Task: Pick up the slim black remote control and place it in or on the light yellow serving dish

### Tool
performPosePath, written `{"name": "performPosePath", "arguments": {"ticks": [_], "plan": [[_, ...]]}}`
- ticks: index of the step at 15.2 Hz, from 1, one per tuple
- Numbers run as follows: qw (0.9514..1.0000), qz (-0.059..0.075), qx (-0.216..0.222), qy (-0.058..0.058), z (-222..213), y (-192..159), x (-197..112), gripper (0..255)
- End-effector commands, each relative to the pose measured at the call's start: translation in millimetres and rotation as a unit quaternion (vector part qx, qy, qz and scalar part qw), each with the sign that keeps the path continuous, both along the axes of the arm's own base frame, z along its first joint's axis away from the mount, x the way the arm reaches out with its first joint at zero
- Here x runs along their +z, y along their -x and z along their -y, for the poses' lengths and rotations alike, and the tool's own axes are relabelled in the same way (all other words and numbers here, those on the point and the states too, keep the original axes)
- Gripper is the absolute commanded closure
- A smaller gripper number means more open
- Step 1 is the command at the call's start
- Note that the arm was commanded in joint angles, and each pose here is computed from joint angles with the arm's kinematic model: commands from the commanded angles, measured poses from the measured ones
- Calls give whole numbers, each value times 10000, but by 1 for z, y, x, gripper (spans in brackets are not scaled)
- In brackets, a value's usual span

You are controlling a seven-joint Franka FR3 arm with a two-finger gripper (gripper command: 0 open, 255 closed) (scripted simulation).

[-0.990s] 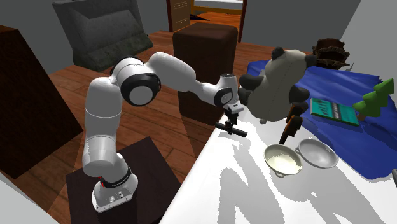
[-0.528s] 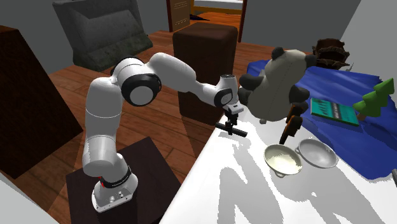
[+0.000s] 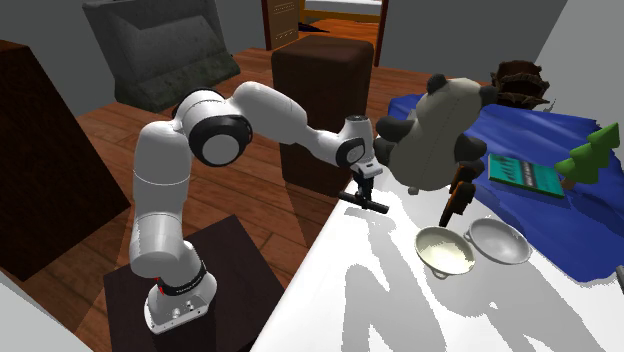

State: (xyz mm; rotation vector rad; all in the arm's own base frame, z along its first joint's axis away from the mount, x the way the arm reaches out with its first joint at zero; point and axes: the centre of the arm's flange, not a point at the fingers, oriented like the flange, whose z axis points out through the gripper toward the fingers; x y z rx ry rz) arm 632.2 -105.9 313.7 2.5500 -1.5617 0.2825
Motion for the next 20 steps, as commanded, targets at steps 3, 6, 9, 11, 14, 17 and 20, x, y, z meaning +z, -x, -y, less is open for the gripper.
{"name": "performPosePath", "arguments": {"ticks": [3,6,9,11,14,17,20], "plan": [[10000,-76,-15,-6,2,0,0,255],[10000,-76,-16,-6,2,0,16,255],[10000,-76,-16,-6,2,0,32,255],[10000,-76,-16,-6,2,0,42,255],[10000,-76,-16,-6,2,0,58,255],[10000,-76,-16,-6,2,0,74,255],[10000,-76,-16,-6,2,0,90,255]]}}
